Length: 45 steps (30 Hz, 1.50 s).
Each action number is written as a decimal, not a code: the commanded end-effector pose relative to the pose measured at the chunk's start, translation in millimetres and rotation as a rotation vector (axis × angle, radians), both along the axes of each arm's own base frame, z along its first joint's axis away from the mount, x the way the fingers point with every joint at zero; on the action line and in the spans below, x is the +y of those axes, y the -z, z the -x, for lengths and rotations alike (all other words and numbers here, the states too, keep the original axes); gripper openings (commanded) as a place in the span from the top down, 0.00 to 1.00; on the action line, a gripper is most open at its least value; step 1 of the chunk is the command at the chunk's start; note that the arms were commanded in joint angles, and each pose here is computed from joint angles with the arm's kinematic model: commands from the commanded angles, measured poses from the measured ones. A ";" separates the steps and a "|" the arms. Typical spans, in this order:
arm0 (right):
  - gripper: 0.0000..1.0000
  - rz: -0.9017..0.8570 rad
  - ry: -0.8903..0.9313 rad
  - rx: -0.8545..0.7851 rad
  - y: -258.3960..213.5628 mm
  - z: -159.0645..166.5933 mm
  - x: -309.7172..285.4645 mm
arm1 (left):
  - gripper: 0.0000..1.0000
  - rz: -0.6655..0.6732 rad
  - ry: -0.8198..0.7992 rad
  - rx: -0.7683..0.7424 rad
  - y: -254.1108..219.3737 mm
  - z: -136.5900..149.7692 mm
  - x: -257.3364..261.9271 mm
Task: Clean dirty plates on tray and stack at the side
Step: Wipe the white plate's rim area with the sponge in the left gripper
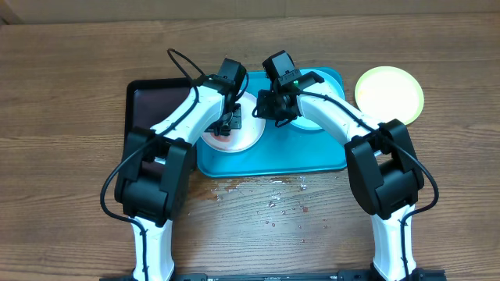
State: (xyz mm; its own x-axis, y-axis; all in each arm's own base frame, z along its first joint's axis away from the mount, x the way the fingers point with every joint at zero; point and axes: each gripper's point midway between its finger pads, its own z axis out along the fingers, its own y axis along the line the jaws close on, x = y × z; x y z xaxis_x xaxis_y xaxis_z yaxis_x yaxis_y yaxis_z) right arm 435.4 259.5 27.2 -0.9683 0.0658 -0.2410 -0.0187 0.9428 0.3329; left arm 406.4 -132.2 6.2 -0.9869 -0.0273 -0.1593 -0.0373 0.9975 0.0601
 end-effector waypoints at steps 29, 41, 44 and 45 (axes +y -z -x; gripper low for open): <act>0.96 -0.015 -0.006 -0.010 -5.3 -0.9 6.1 | 0.96 -0.043 -0.042 0.050 25.3 4.2 32.9; 0.96 -0.015 -0.006 -0.011 -5.3 -1.1 6.2 | 0.96 -0.181 -0.100 0.083 17.4 17.2 64.2; 0.96 -0.015 -0.006 -0.011 -5.3 -1.1 6.2 | 0.96 -0.198 -0.121 0.064 16.0 14.3 67.5; 0.96 -0.015 -0.006 -0.010 -5.3 -1.0 6.1 | 0.96 -0.202 -0.130 0.053 15.6 12.2 68.0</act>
State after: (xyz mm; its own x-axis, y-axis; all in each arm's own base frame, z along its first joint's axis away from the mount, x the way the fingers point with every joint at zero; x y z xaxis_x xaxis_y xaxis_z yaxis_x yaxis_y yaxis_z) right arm 435.6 259.3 27.2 -0.9680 0.0655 -0.2424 -0.0189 0.9436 0.3307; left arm 403.8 -101.6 7.5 -0.9878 -0.0704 -0.1387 -0.0876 0.9887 0.1218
